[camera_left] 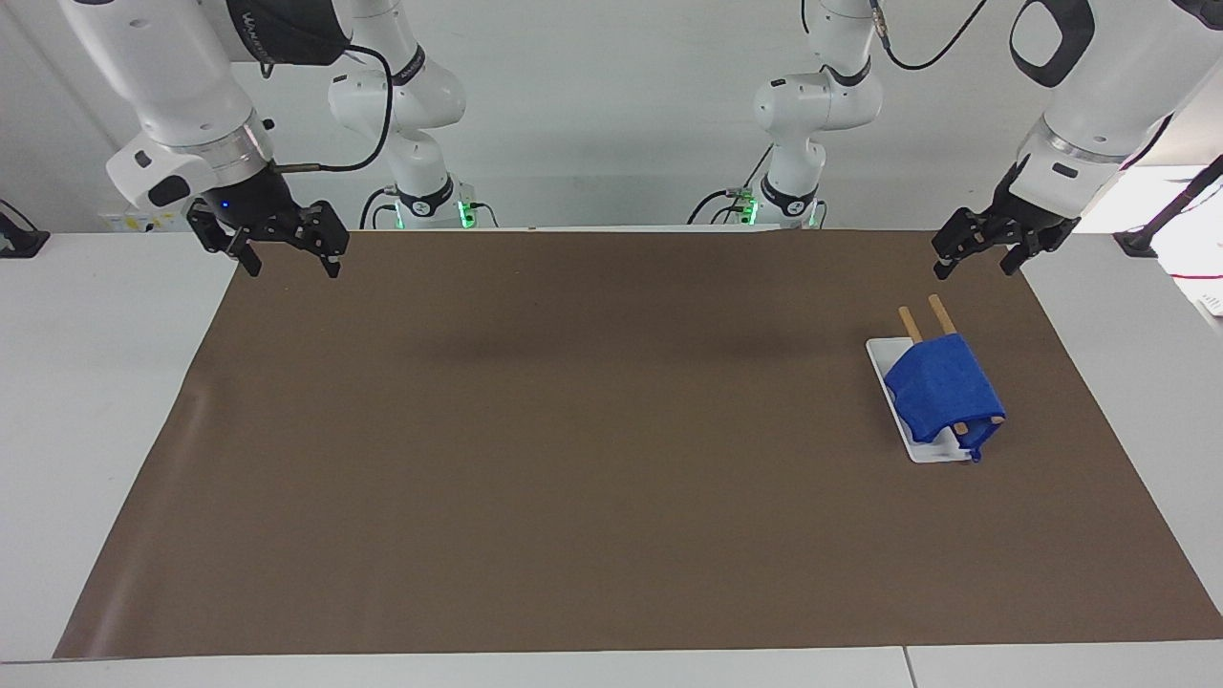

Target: Right arm passes towel to left arm to hang

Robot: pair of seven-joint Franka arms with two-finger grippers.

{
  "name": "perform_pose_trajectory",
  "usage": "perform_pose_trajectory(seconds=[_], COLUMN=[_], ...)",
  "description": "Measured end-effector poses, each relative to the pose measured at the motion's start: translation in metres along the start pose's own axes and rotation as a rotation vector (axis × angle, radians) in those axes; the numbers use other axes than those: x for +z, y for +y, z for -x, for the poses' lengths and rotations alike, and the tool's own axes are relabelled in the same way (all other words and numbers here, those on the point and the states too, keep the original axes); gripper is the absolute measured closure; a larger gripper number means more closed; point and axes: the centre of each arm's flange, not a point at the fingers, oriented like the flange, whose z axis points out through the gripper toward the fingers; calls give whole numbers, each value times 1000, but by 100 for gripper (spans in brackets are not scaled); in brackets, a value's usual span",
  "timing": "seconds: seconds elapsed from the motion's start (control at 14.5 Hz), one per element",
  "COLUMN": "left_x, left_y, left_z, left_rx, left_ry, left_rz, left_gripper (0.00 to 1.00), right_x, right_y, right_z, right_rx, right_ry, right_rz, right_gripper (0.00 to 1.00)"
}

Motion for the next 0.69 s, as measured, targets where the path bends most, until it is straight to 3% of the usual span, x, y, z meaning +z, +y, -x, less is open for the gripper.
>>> perform_pose_trajectory(seconds=[0.69], left_x=[0], left_y=[11], left_z=[12], left_rx=[28], left_ry=[-50], left_rz=[2], left_gripper=[0], right_x=[3], right_y=[1], right_z=[3], right_rx=[1], right_ry=[-29], right_rz=[2], right_gripper=[0])
